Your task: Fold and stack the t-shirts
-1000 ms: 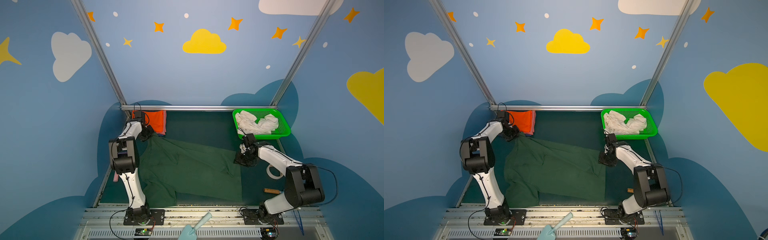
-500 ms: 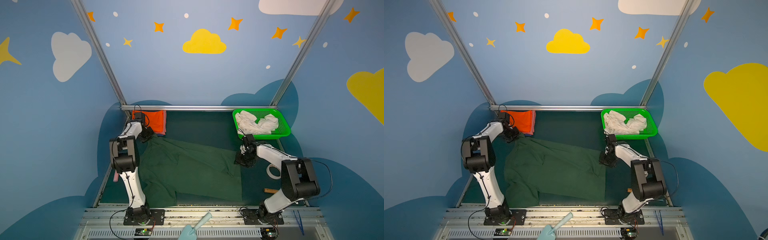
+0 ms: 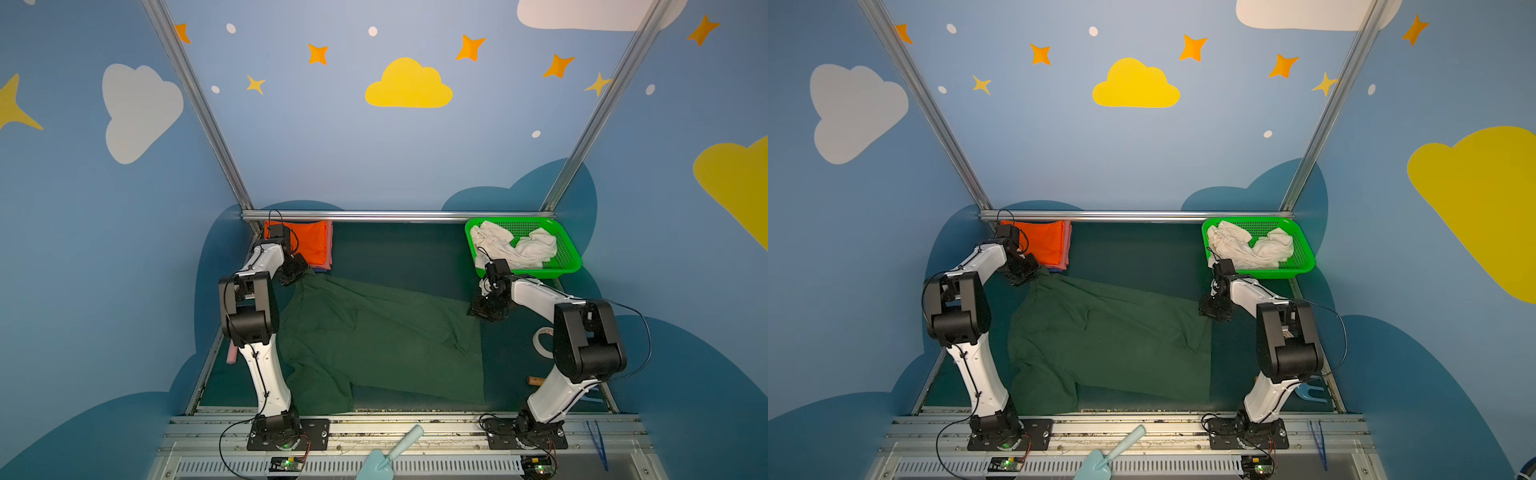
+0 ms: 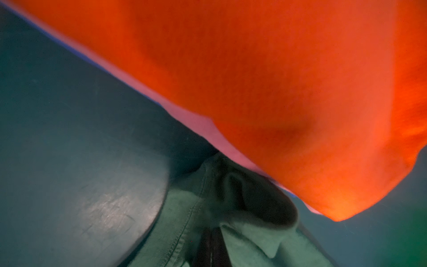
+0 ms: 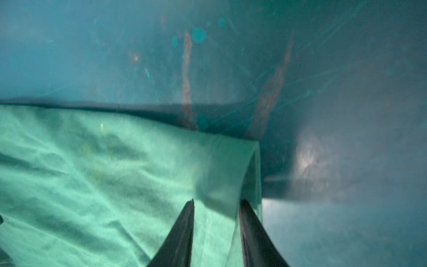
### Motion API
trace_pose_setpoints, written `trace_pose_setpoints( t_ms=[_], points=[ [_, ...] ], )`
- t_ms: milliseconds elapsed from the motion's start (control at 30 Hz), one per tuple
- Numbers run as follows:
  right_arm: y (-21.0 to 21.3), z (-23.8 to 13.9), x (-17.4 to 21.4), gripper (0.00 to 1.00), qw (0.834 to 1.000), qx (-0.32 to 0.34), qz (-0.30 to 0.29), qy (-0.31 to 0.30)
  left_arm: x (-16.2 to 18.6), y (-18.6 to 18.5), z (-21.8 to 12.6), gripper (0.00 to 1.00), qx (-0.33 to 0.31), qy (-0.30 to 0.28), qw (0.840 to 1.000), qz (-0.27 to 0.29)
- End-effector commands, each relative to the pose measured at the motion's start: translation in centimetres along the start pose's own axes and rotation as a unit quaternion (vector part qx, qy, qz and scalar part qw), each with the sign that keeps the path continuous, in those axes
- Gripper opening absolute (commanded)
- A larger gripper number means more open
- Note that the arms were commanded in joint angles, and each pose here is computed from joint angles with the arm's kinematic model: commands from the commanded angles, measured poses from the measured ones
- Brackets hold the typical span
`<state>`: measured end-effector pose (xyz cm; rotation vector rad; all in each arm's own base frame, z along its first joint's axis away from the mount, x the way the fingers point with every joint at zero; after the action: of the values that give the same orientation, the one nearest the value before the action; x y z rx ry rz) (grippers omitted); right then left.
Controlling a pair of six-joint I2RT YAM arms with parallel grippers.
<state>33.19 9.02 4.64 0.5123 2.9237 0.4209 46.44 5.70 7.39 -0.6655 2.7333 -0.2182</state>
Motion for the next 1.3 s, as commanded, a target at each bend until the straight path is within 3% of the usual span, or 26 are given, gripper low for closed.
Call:
trace_pose_setpoints(
  t_ms=[0,600,800,1267],
  points=[
    [0.4,0.1,-0.8,0.34,1.000,-0.013,-0.004,-0.001,-0.3,0.4,0.2,0.05,-0.010,0.004,1.000,0.005],
    [1.2,0.0,-2.0,0.22,0.999,-0.033,-0.009,-0.008,-0.2,0.8,0.2,0.05,-0.020,0.005,1.000,0.006],
    [1.0,-0.7,-3.1,0.00,0.999,-0.015,-0.027,-0.008,-0.4,1.5,0.0,0.05,-0.035,0.003,0.999,0.005],
    [0.7,-1.0,-5.9,0.00,0.999,0.017,-0.050,0.001,-0.7,2.4,-0.4,0.05,-0.050,0.000,0.999,0.009]
  ],
)
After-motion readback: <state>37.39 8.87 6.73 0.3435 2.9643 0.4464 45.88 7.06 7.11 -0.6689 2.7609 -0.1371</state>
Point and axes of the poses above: each gripper's point midway between its finger pads, its own z axis out along the fingers, its own y axis along the line the jaws close on, x = y × z, the point moved 2 cm from there along -z, back along the fingers, and after that the axes turned 9 degrees about z, right-handed, at the moved point
